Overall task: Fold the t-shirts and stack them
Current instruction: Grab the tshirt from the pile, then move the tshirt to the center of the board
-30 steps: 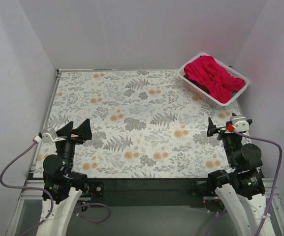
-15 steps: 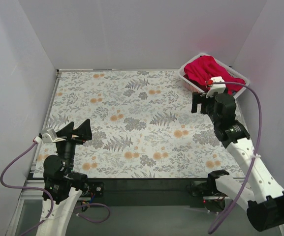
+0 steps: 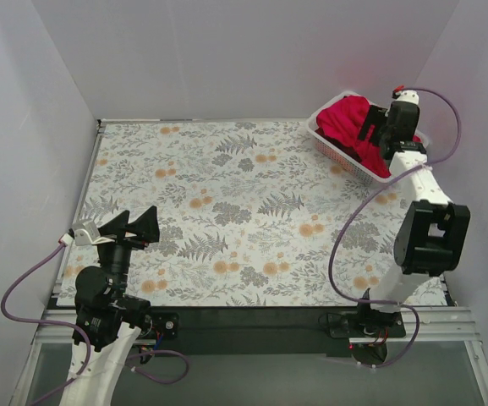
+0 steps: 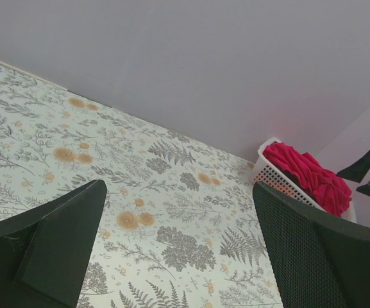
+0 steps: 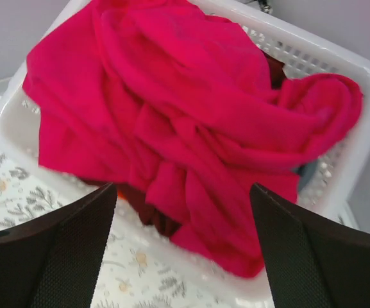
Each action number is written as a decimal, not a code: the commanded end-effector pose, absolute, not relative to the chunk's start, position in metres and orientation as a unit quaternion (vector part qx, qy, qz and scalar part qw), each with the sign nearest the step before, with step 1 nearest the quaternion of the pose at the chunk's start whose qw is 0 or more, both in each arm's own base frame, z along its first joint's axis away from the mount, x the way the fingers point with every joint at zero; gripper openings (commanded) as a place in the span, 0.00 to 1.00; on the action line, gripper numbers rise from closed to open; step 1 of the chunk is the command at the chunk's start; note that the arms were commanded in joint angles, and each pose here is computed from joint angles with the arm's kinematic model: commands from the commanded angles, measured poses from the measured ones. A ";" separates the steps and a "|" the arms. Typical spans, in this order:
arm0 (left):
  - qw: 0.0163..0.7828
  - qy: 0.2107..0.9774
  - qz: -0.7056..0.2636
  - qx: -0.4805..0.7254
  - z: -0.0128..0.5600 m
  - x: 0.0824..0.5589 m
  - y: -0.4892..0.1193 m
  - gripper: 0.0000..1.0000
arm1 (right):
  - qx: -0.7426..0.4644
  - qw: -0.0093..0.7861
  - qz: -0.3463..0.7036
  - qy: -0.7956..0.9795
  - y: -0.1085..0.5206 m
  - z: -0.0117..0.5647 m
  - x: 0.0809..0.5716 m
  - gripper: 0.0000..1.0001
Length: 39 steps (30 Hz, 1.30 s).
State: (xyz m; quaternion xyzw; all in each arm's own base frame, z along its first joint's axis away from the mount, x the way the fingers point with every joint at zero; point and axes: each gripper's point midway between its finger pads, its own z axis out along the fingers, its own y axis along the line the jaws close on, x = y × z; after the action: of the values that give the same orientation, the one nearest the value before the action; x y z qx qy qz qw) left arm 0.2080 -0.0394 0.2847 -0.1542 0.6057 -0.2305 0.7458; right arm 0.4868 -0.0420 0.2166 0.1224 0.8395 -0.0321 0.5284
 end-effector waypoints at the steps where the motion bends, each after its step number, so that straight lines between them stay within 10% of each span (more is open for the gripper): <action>1: 0.764 0.580 -0.237 -0.152 0.295 0.195 -0.035 0.98 | 0.120 0.551 0.054 0.824 -0.038 0.224 0.536 0.89; 6: 0.755 0.595 -0.230 -0.150 0.288 0.201 -0.037 0.98 | 0.118 0.523 0.064 0.842 -0.048 0.182 0.567 0.77; 16: 0.750 0.604 -0.227 -0.146 0.284 0.204 -0.039 0.98 | 0.054 0.548 0.056 0.833 -0.018 0.219 0.543 0.01; 31: 0.747 0.608 -0.230 -0.137 0.284 0.205 -0.042 0.98 | -0.251 0.547 0.208 0.771 0.259 0.299 0.364 0.01; 39: 0.717 0.644 -0.242 -0.111 0.271 0.216 -0.059 0.98 | -0.437 0.311 0.349 0.768 0.379 0.186 0.187 0.55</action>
State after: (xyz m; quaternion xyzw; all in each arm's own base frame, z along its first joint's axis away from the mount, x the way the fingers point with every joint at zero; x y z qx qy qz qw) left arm 0.2114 -0.0494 0.2795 -0.1314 0.6210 -0.2381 0.7351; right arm 0.2527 0.3532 0.2148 -0.3747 0.7799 0.2952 0.4053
